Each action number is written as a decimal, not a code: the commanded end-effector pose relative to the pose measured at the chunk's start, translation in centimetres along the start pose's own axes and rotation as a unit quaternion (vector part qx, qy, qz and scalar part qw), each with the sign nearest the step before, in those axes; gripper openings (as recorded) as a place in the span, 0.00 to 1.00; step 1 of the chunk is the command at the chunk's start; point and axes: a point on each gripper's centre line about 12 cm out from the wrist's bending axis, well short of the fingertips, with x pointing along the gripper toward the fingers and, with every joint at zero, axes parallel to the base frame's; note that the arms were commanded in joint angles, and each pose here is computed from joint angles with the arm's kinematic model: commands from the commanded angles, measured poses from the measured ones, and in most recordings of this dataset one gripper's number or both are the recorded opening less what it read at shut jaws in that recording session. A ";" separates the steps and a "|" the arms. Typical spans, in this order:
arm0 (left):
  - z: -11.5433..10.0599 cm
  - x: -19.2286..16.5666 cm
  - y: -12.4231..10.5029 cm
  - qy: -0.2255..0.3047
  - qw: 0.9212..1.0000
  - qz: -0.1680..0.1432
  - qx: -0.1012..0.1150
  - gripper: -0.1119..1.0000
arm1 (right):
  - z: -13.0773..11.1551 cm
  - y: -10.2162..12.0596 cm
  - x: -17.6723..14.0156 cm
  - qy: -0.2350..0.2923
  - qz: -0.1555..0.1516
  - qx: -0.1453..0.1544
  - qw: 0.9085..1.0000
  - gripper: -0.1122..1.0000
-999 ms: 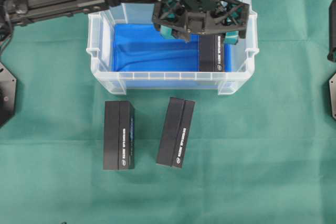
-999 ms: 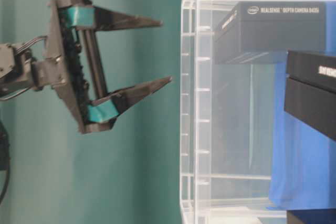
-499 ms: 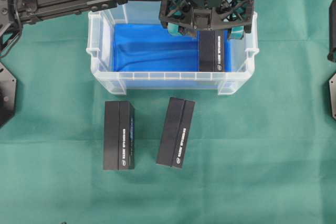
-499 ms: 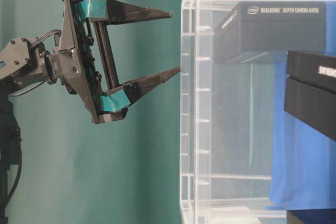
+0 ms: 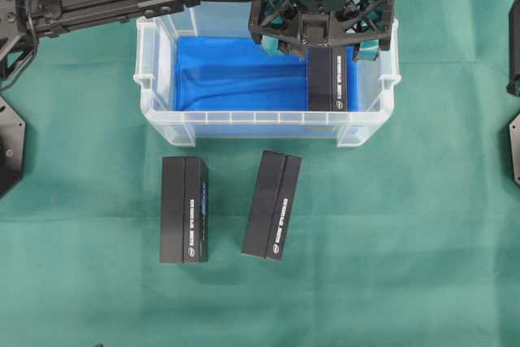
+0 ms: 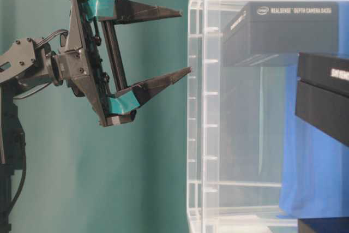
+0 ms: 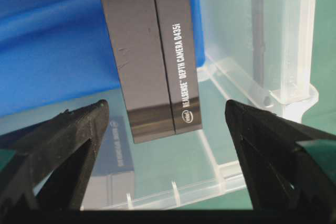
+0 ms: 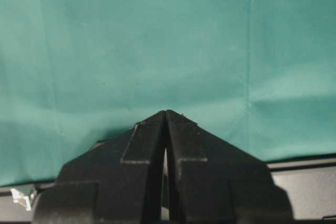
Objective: Take the box out of the case with the left arm.
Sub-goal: 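Lower the left gripper around the right box and close on it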
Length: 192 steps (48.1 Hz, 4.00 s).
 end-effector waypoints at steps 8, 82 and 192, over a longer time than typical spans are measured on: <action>0.3 -1.7 -0.3 -0.009 1.000 -0.020 -0.001 0.97 | 0.2 0.0 -0.3 -0.008 0.001 0.000 1.000 0.10; 1.3 2.6 1.0 -0.028 0.999 -0.033 -0.010 0.97 | 0.1 -0.1 -0.4 -0.010 0.000 0.000 1.000 0.10; 0.5 6.3 1.2 -0.024 0.999 -0.045 -0.013 0.67 | 0.1 0.0 -0.4 -0.010 0.001 0.001 1.000 0.10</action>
